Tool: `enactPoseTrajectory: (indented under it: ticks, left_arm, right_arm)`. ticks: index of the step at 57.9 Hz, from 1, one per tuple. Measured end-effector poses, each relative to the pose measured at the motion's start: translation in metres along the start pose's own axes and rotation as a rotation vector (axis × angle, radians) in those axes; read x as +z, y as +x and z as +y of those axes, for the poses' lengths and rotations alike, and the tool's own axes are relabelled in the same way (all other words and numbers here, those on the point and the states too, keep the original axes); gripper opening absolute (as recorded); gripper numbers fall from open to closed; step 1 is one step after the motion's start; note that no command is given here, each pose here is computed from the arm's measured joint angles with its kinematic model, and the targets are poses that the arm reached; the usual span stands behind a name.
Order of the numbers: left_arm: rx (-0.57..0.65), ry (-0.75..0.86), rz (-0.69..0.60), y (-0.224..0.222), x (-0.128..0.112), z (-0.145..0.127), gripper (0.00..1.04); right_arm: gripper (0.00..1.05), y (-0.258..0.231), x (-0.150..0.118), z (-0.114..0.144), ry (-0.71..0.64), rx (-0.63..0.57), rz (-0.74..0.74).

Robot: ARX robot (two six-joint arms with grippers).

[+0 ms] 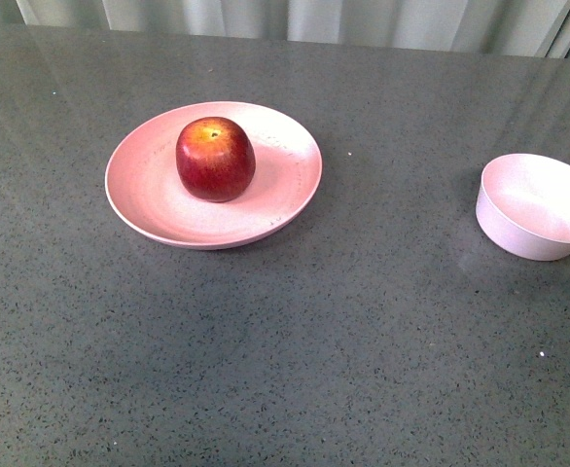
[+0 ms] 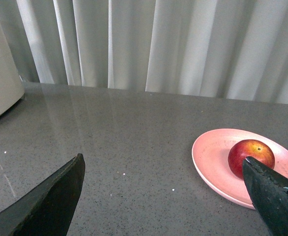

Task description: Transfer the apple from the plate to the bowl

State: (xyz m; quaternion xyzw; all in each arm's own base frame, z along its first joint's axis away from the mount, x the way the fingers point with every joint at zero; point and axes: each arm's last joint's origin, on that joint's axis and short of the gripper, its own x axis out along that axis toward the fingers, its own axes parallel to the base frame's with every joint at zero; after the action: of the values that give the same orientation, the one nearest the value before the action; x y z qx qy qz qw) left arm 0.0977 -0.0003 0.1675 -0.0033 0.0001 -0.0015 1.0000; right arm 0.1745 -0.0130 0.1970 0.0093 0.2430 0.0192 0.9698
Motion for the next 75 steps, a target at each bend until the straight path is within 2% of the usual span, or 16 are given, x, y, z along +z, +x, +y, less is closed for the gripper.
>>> enactPoseTrajectory:
  ticks: [6, 17, 22, 34, 50, 58, 67, 75]
  left_arm:
    - [0.0, 0.0, 0.0, 0.0, 0.0, 0.0, 0.96]
    - [0.0, 0.0, 0.0, 0.0, 0.0, 0.0, 0.96]
    - [0.0, 0.0, 0.0, 0.0, 0.0, 0.0, 0.96]
    - [0.0, 0.0, 0.0, 0.0, 0.0, 0.0, 0.96]
    - [0.0, 0.0, 0.0, 0.0, 0.0, 0.0, 0.96]
    - [0.0, 0.0, 0.0, 0.0, 0.0, 0.0, 0.96]
    - [0.0, 0.0, 0.0, 0.0, 0.0, 0.0, 0.96]
    - [0.0, 0.0, 0.0, 0.0, 0.0, 0.0, 0.96]
  right_arm:
    - [0.96, 0.043, 0.016, -0.004, -0.015, -0.014, 0.035]
    - [0.96, 0.099, 0.015, -0.008, 0.0, -0.036, 0.131]
    - [0.96, 0.12, 0.012, -0.011, 0.061, -0.034, 0.184]
    - [0.96, 0.148, 0.006, -0.022, 0.132, -0.096, 0.241]
    - [0.95, 0.18, -0.011, -0.031, 0.127, -0.148, 0.318]
    - [0.78, 0.188, -0.01, -0.026, 0.117, -0.139, 0.323]
    - [0.52, 0.194, -0.008, -0.018, 0.116, -0.121, 0.338]
    - [0.36, 0.196, -0.009, -0.013, 0.124, -0.111, 0.353]
